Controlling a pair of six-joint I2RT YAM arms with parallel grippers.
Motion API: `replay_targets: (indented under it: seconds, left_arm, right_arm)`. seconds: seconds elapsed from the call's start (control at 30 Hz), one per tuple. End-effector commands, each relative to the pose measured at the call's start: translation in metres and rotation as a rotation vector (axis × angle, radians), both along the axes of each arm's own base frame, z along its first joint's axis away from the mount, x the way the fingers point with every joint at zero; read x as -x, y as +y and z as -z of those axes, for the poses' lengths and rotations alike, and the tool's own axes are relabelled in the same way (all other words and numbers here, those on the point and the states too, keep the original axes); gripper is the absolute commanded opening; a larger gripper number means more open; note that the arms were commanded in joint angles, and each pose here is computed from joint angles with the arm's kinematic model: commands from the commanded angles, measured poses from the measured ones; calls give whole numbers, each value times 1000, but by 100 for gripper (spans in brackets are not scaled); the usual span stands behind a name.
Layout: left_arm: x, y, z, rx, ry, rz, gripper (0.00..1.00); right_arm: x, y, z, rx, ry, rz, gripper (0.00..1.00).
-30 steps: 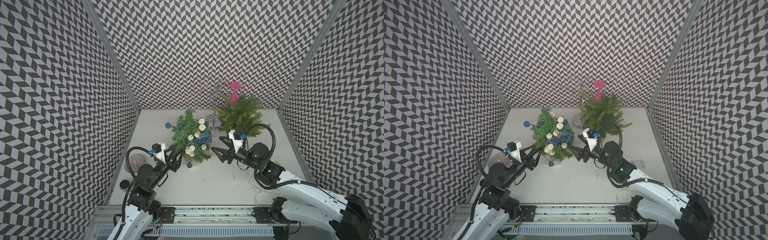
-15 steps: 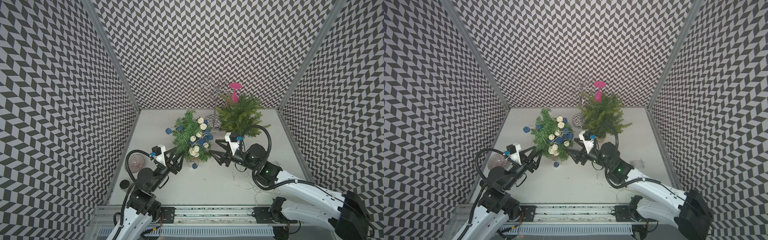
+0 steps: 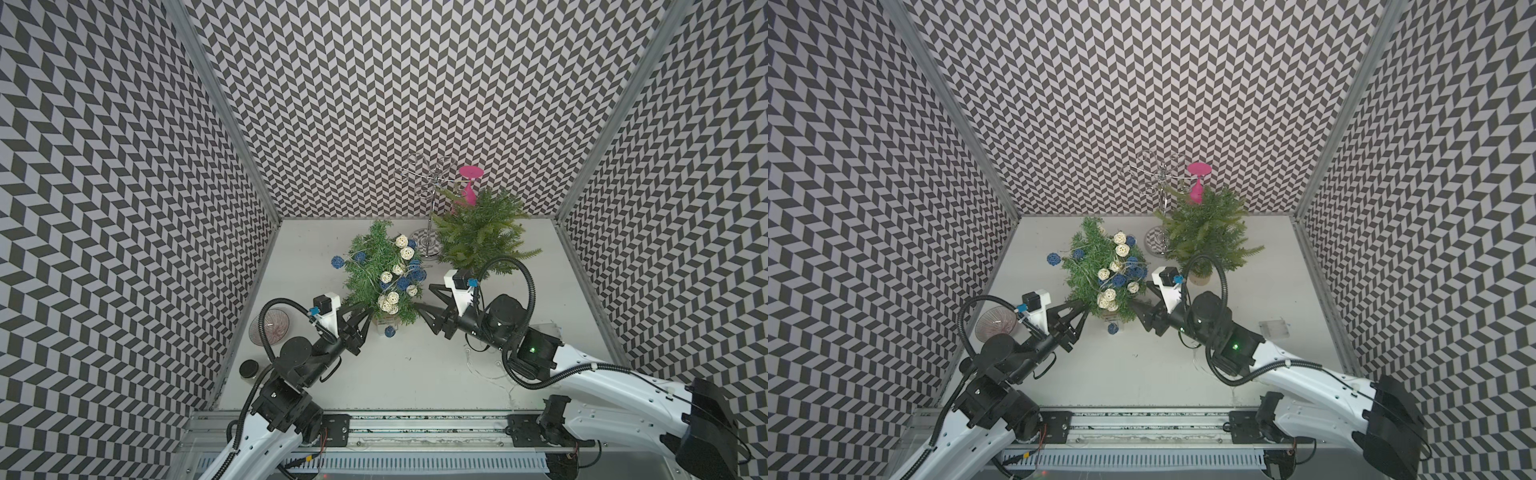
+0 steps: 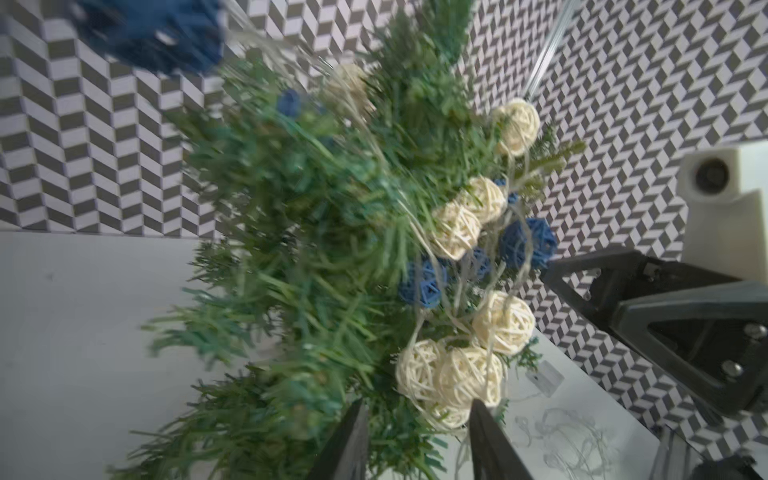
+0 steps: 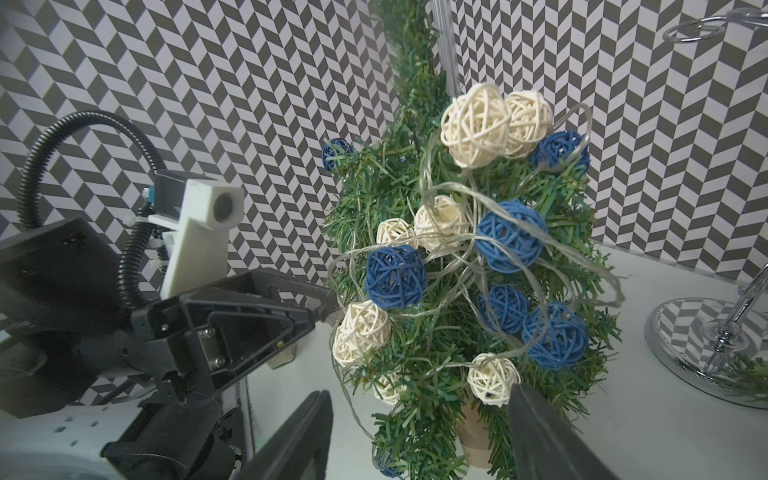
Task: Wrap string light around the christmas tree
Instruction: Wrap the light string around the Christmas tree.
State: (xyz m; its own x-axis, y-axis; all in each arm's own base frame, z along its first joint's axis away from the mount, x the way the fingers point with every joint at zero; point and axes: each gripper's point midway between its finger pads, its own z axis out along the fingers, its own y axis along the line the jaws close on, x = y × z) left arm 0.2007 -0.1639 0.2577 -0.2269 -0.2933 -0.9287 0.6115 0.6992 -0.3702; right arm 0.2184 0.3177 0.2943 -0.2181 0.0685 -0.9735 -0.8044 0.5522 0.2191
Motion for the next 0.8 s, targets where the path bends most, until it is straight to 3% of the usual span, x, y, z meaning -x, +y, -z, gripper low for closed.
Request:
replay_targets:
  seconds: [0.0, 0.23, 0.53, 0.77]
  left_arm:
    - [14, -5, -9, 26, -40, 6, 41]
    - [13, -30, 8, -81, -5, -12, 53]
    - [1, -7, 10, -92, -11, -174, 51]
    - [-2, -2, 5, -105, -33, -206, 51]
  right_arm:
    - [8, 0, -22, -73, -28, -24, 67]
    - [9, 14, -15, -63, -21, -67, 67]
    - [17, 18, -15, -70, -34, -121, 63]
    - [18, 19, -13, -66, -36, -126, 62]
